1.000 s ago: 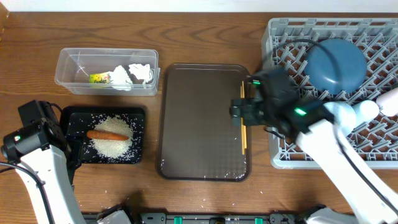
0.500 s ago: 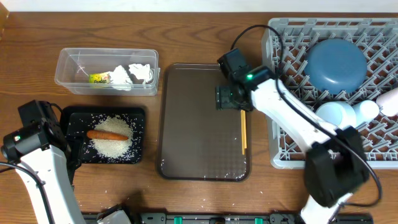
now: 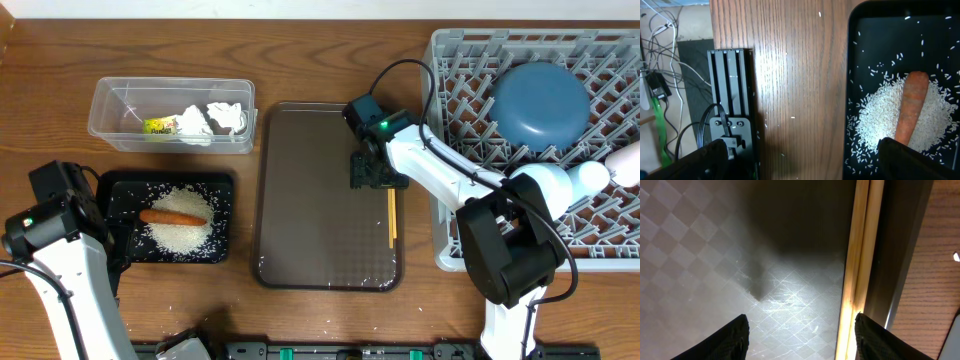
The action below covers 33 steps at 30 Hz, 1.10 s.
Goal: Sort waste into correct bins and load items into the dishwasher rack
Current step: 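Move the right gripper left over the wooden chopsticks on the brown tray, then lower the right gripper and pinch the chopsticks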
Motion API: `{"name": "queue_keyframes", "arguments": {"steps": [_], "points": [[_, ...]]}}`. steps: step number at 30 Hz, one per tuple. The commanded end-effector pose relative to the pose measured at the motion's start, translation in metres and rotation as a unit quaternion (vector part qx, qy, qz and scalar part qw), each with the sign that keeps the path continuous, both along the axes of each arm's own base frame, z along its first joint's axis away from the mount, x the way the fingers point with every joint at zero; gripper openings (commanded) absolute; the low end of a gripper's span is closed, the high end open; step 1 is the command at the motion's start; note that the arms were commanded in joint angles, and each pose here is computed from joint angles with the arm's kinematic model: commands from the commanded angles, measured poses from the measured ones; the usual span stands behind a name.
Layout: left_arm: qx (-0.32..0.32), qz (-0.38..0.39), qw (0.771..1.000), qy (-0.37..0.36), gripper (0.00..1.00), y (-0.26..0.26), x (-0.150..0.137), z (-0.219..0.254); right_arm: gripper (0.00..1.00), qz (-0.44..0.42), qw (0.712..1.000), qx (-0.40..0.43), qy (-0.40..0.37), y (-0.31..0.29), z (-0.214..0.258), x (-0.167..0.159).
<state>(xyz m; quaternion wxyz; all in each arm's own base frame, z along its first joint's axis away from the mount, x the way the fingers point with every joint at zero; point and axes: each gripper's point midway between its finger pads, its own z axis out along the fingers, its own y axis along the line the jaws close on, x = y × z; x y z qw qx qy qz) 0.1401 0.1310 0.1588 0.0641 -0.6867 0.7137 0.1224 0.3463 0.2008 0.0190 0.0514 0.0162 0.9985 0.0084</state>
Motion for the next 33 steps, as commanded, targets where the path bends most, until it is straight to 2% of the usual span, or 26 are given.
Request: {"name": "queue_keyframes", "arguments": {"steps": [1, 33], "points": [[0.000, 0.002, 1.000, 0.006, 0.98, 0.001, -0.002, -0.001, 0.67, -0.010, 1.000, -0.008, -0.001, 0.001, -0.004, 0.003], [0.000, 0.002, 1.000, 0.006, 0.98, 0.001, -0.002, -0.001, 0.68, -0.008, 1.000, -0.009, 0.002, -0.001, -0.018, -0.004]]}}
